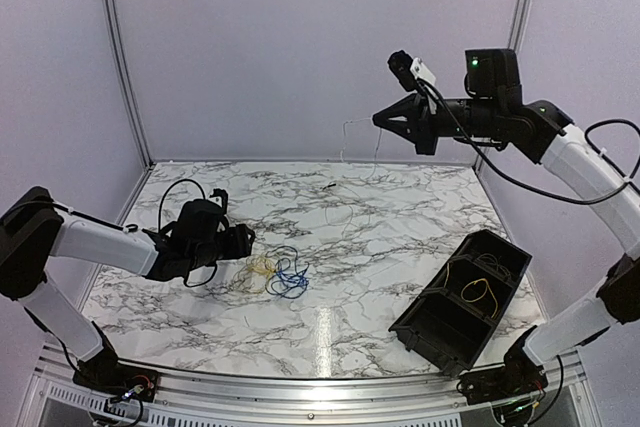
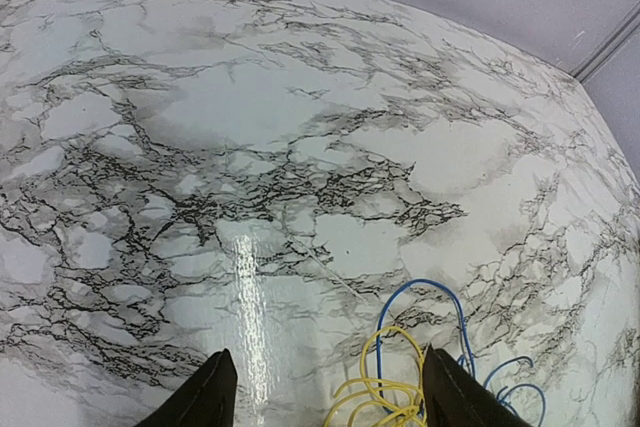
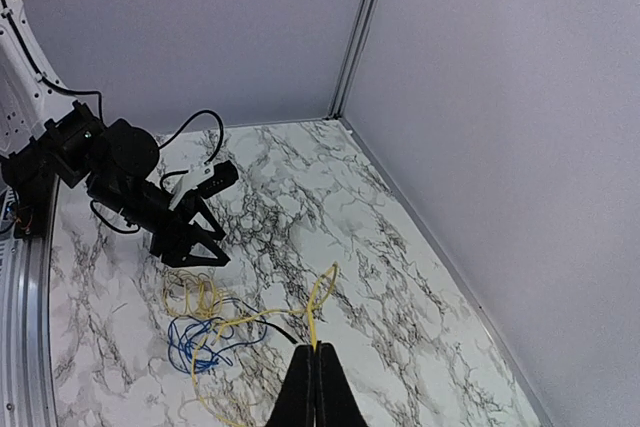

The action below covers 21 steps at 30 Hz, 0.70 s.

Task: Untangle the cables

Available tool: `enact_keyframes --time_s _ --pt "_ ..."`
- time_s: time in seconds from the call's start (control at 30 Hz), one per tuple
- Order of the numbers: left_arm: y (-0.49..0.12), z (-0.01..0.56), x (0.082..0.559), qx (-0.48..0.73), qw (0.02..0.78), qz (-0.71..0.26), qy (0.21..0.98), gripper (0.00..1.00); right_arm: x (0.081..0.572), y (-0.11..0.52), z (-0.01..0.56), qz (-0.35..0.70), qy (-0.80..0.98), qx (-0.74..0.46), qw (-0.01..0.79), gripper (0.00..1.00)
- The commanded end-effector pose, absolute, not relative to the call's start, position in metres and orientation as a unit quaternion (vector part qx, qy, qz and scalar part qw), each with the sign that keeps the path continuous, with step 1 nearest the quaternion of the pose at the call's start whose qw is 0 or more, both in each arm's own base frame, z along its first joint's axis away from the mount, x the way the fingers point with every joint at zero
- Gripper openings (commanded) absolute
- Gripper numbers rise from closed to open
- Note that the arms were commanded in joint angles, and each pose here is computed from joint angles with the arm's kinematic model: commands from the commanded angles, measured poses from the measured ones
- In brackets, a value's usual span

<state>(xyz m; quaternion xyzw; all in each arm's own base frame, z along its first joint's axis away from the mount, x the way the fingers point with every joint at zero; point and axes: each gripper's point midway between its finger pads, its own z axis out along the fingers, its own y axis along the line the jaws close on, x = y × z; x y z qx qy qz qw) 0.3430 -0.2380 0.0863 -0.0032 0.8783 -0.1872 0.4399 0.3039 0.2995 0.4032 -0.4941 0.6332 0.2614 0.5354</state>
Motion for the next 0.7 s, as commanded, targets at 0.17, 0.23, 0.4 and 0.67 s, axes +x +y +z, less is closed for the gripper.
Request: enact_keyframes --time_s 0.17,0.23,0.4,0.67 --pt "-0.228 0.096 0.341 0.01 0.448 -0.163 0.879 0.67 0.284 0.265 0.392 0.193 0.653 -0.508 0.527 0.0" --pt "-0.225 0.095 0.341 0.008 0.449 -0.158 0.879 0.67 0.28 0.256 0.383 0.174 0.659 -0.511 0.524 0.0" --pt "-0.225 0.095 0.34 0.011 0.449 -0.158 0.879 0.67 0.266 0.229 0.365 0.125 0.675 -0.521 0.508 0.0" --pt "-0.221 0.089 0.34 0.005 0.446 -0.148 0.883 0.67 0.255 0.161 0.32 0.065 0.716 -0.548 0.429 0.0"
